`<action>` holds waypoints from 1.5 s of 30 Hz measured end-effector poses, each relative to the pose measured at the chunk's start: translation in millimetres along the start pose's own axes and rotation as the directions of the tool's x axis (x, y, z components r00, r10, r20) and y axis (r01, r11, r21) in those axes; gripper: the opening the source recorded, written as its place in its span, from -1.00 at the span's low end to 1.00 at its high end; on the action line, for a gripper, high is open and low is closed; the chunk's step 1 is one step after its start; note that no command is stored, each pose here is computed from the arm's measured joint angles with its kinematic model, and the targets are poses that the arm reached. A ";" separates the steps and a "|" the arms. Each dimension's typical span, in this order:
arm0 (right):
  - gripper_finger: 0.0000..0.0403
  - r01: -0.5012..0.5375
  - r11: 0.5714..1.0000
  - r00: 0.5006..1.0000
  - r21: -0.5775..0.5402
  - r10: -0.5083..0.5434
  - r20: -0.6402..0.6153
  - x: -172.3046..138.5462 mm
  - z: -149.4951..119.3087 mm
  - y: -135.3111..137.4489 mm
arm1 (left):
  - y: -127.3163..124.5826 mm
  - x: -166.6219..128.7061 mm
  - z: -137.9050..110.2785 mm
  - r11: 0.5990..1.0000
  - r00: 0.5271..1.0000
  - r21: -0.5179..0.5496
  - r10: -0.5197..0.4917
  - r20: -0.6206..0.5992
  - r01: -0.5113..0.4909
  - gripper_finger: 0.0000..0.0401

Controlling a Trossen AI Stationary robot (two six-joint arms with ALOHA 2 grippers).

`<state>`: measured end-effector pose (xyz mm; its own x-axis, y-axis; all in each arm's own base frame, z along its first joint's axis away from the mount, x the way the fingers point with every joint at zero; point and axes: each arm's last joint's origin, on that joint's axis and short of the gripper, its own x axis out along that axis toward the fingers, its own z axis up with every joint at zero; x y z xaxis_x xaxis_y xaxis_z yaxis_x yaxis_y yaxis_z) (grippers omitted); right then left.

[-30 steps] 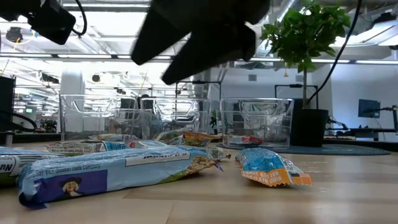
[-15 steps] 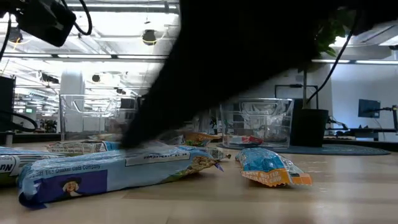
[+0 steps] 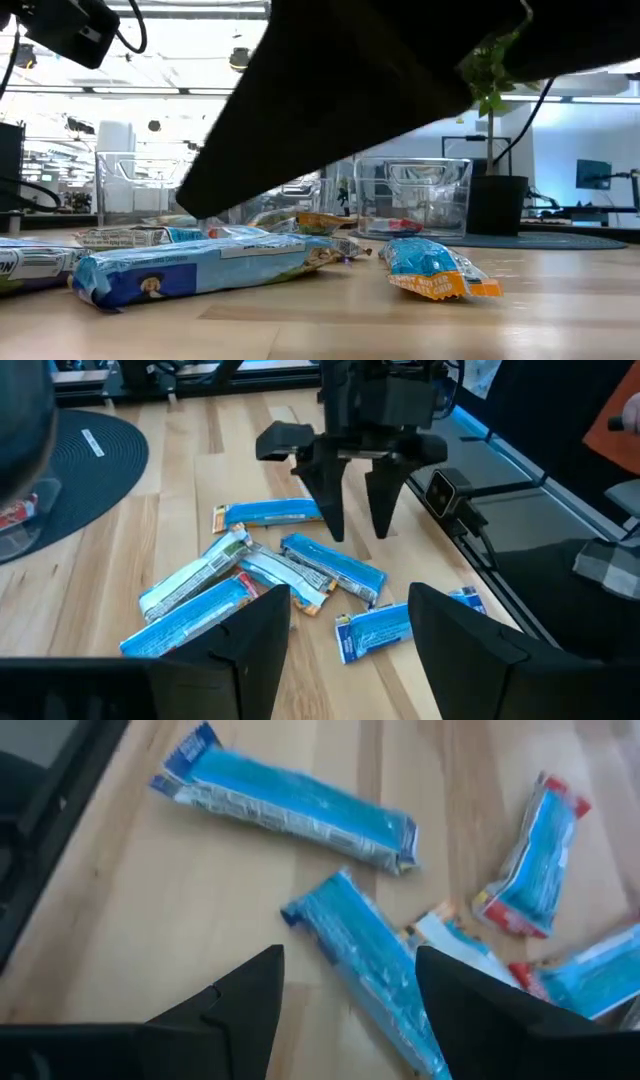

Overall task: Pick and place Granola Bars by type
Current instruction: Put the red granola bar into the right transparent bin

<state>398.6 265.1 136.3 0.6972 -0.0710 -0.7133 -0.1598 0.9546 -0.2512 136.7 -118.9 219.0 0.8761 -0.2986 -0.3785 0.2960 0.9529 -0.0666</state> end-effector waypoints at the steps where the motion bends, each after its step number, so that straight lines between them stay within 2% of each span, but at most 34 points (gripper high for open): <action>1: 0.10 0.001 1.000 1.000 -0.013 -0.001 0.000 0.2 0.1 -0.5 | -0.8 -0.4 -0.2 1.000 1.000 0.002 -0.001 0.001 0.001 -0.01; 6: 0.10 0.056 0.992 0.998 -0.113 -0.058 -0.013 3.0 -1.5 -6.2 | -4.9 -2.1 -1.2 1.000 1.000 0.012 -0.018 0.000 0.018 -0.01; 15: 0.10 0.053 0.996 0.997 -0.074 -0.058 -0.060 10.5 -3.0 -21.4 | -7.4 -3.5 -4.1 0.999 0.999 0.021 -0.028 -0.021 0.028 -0.01; 18: 0.10 0.080 0.997 0.989 -0.014 -0.081 -0.120 10.2 -9.2 -23.9 | -6.4 -3.5 -5.9 1.000 0.999 0.005 -0.006 -0.035 0.007 -0.01; 21: 0.10 0.159 0.986 0.975 0.053 -0.148 -0.168 2.1 -11.5 -31.1 | -4.7 -3.6 -8.0 0.999 0.998 -0.003 0.033 -0.048 -0.033 -0.01; 29: 0.09 0.302 0.935 0.951 0.185 -0.281 -0.132 -21.8 0.2 -44.9 | -3.8 -3.7 -9.6 0.999 0.997 -0.003 0.048 -0.061 -0.048 -0.01; 33: 0.05 0.327 0.899 0.945 0.293 -0.299 -0.135 -21.7 4.3 -58.2 | -3.7 -3.7 -9.5 0.999 0.997 -0.003 0.051 -0.060 -0.051 -0.01; 37: -0.01 0.335 0.844 0.942 0.418 -0.307 -0.134 -16.9 8.5 -73.9 | -3.4 -3.7 -9.5 0.998 0.997 -0.006 0.060 -0.057 -0.061 -0.01; 39: -0.03 0.324 0.833 0.946 0.449 -0.300 -0.127 -14.1 10.8 -80.1 | -3.4 -3.7 -9.5 0.998 0.996 -0.005 0.061 -0.057 -0.061 -0.01; 45: -0.09 0.209 0.875 0.978 0.437 -0.195 -0.077 -10.2 20.7 -88.2 | -3.4 -3.7 -9.6 0.998 0.996 -0.005 0.062 -0.057 -0.062 -0.01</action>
<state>420.0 187.6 179.3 0.6588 -0.2784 -0.6990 0.3119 0.9465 -0.0830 128.8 -120.5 211.8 0.8694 -0.2355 -0.4343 0.2390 0.9699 -0.0473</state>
